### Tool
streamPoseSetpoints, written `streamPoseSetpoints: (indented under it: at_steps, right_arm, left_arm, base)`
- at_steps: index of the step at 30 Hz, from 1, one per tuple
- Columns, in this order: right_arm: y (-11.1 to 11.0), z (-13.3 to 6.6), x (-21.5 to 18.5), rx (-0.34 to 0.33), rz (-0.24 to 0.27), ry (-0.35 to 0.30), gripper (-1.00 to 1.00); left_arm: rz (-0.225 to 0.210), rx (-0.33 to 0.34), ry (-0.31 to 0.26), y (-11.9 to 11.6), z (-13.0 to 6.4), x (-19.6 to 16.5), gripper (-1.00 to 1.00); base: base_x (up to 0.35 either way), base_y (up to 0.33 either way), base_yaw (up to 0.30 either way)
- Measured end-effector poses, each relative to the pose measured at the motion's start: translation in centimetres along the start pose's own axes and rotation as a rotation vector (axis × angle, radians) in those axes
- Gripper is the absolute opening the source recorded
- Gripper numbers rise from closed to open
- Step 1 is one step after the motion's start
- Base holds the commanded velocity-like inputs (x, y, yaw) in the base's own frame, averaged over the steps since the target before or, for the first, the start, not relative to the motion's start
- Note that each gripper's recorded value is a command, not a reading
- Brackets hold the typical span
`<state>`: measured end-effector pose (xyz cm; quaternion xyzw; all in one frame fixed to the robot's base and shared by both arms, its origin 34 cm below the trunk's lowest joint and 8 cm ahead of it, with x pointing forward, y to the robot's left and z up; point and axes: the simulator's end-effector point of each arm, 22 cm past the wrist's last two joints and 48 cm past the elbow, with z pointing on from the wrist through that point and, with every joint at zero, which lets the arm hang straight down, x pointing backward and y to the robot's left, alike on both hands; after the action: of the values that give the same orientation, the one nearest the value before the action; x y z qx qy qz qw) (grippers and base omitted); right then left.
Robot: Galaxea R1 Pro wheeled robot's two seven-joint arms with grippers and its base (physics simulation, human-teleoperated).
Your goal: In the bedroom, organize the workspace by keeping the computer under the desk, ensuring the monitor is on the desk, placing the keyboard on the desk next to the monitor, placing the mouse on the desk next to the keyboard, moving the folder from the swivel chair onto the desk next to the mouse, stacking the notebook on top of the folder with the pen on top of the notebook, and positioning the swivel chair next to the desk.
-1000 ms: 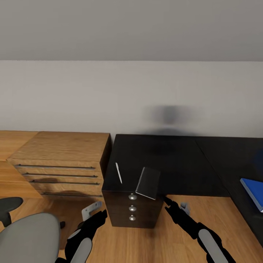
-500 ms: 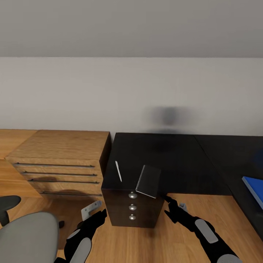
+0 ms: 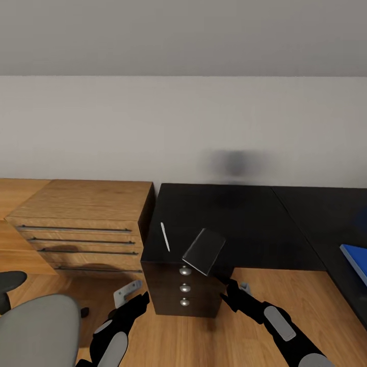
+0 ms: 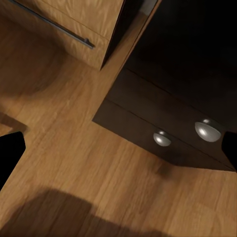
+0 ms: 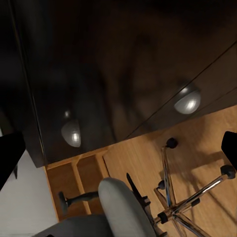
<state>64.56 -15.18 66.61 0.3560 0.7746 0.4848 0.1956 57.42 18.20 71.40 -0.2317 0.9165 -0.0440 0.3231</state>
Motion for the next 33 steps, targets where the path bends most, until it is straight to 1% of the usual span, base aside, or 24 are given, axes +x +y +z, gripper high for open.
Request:
streamPoseSetpoints:
  at_steps: [6,11,20,24,26,27,29,30,32,33]
  right_arm:
    - [0.1,0.0,-0.1,-0.003,0.002,-0.002,1.0]
    - [0.1,-0.1,-0.2,-0.005,0.002,-0.005,1.0]
    - [0.2,-0.1,-0.2,-0.013,0.001,-0.005,1.0]
    - [0.7,-0.1,-0.2,-0.027,-0.004,-0.004,1.0]
    - [1.9,0.0,-0.3,-0.058,-0.024,-0.002,1.0]
    - [3.0,0.1,-0.4,-0.083,-0.048,0.001,1.0]
    - [4.0,0.2,-0.4,-0.102,-0.08,0.008,1.0]
    - [5.3,0.3,-0.2,-0.123,-0.137,0.021,1.0]
    - [6.0,0.2,0.0,-0.143,-0.167,0.03,1.0]
    - [6.3,0.2,0.1,-0.153,-0.174,0.033,1.0]
  left_arm:
    - [0.004,0.0,0.004,-0.1,0.0,0.2,1.0]
    - [0.015,0.011,0.011,-0.6,-0.1,0.7,1.0]
    - [0.018,0.011,0.012,-0.6,0.0,0.8,1.0]
    - [0.017,0.01,0.014,-0.6,0.0,0.8,1.0]
    - [0.018,0.01,0.015,-0.5,0.0,0.9,1.0]
    - [0.019,0.008,0.017,-0.5,0.0,1.0,1.0]
    - [0.02,0.006,0.018,-0.4,0.1,1.1,1.0]
    - [0.021,0.005,0.021,-0.4,0.1,1.2,1.0]
    - [0.022,0.004,0.021,-0.3,0.2,1.2,1.0]
    - [0.021,0.004,0.021,-0.3,0.2,1.2,1.0]
  base:
    - [0.0,0.0,0.0]
    - [-0.002,0.0,0.0]
    - [-0.205,0.0,0.0]
    - [-0.046,0.0,0.0]
    - [-0.012,0.0,0.0]
    - [-0.008,0.0,0.0]
    - [-0.004,0.0,0.0]
    - [-0.002,0.0,0.0]
    - [-0.001,0.0,0.0]
    - [0.0,0.0,0.0]
